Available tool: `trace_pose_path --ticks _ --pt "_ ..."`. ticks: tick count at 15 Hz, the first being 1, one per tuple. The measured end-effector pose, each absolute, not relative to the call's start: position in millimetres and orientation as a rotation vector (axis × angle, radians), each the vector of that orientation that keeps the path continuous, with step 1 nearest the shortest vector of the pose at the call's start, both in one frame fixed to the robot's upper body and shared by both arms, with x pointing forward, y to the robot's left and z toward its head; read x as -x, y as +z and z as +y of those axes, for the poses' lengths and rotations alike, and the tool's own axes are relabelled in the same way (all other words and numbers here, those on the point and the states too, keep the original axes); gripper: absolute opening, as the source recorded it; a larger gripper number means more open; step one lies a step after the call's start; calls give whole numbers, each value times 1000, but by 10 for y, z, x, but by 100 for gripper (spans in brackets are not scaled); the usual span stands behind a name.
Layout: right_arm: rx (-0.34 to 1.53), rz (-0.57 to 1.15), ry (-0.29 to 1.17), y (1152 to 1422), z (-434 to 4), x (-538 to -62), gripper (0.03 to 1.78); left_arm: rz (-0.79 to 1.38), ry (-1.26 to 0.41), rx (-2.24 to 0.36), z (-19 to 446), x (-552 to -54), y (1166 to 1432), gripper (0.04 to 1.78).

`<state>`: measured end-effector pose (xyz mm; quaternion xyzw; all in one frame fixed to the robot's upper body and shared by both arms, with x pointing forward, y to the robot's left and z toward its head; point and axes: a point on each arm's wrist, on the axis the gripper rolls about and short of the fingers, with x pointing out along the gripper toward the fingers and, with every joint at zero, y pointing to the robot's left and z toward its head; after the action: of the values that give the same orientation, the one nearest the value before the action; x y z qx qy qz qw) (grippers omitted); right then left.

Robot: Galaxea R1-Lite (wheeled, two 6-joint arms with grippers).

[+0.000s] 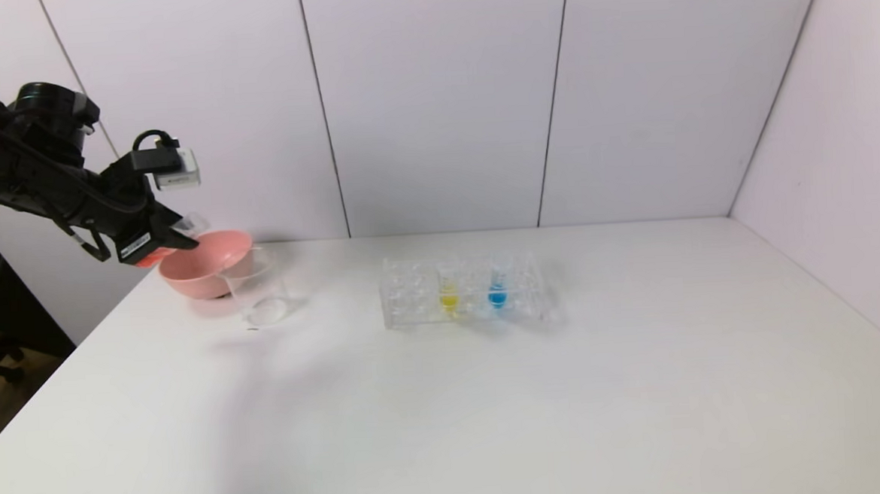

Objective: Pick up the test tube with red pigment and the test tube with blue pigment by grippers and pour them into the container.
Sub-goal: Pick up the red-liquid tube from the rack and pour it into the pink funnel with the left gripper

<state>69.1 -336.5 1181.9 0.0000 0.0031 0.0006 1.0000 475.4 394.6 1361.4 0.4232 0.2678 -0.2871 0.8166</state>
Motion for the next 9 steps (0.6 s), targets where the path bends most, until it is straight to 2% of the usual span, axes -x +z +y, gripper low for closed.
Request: trace_pose_path --ticks 9 --pt "0 6 1 11819 -3365 -691 177 592 -611 -942 3860 -4793 13580 45"
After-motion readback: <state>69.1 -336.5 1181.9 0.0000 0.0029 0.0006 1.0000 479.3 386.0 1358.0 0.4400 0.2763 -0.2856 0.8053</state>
